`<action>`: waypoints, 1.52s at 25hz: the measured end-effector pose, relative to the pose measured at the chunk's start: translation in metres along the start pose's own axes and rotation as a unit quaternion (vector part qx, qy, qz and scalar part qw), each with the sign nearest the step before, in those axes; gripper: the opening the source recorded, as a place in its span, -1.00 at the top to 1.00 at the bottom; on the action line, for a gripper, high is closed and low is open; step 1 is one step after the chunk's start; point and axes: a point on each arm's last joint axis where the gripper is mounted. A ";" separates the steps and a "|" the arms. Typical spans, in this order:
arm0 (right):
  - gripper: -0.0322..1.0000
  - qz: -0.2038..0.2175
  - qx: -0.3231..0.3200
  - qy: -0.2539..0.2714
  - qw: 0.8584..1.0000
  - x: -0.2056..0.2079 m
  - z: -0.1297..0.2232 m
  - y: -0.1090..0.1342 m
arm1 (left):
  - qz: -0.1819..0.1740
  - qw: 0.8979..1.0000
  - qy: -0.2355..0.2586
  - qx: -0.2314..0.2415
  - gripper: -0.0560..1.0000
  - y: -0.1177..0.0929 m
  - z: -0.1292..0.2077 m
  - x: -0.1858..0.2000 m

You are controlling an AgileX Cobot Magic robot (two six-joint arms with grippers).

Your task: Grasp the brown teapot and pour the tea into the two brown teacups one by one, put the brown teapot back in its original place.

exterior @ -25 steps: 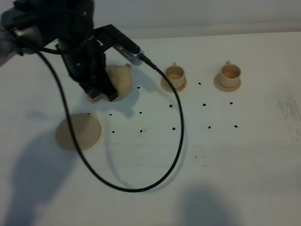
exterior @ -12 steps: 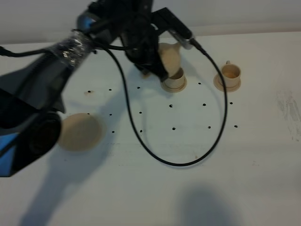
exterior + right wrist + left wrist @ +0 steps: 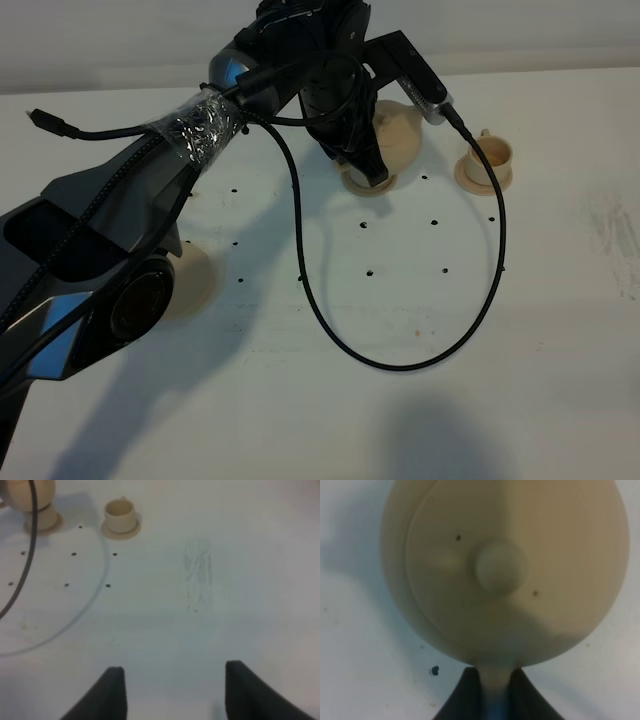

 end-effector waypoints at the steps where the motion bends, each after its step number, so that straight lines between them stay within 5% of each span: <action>1: 0.10 0.000 0.000 0.000 1.000 0.000 0.000 0.000 | 0.000 1.000 0.000 -0.007 0.73 0.000 0.000 0.000; 17: 0.10 0.000 0.000 0.000 1.000 0.000 0.000 0.000 | -0.033 0.992 -0.043 -0.112 0.73 0.005 -0.008 0.001; 38: 0.10 0.000 0.000 0.000 1.000 0.000 0.000 0.000 | -0.088 0.978 -0.122 -0.146 0.73 0.003 -0.027 -0.024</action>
Point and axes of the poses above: a point on each arm's last joint axis where the gripper is mounted, x pointing back along that axis away from the gripper, y along the wrist's bending axis when the last joint is at zero, z = x × y, and after that the axes turned 8 degrees about x, right-handed
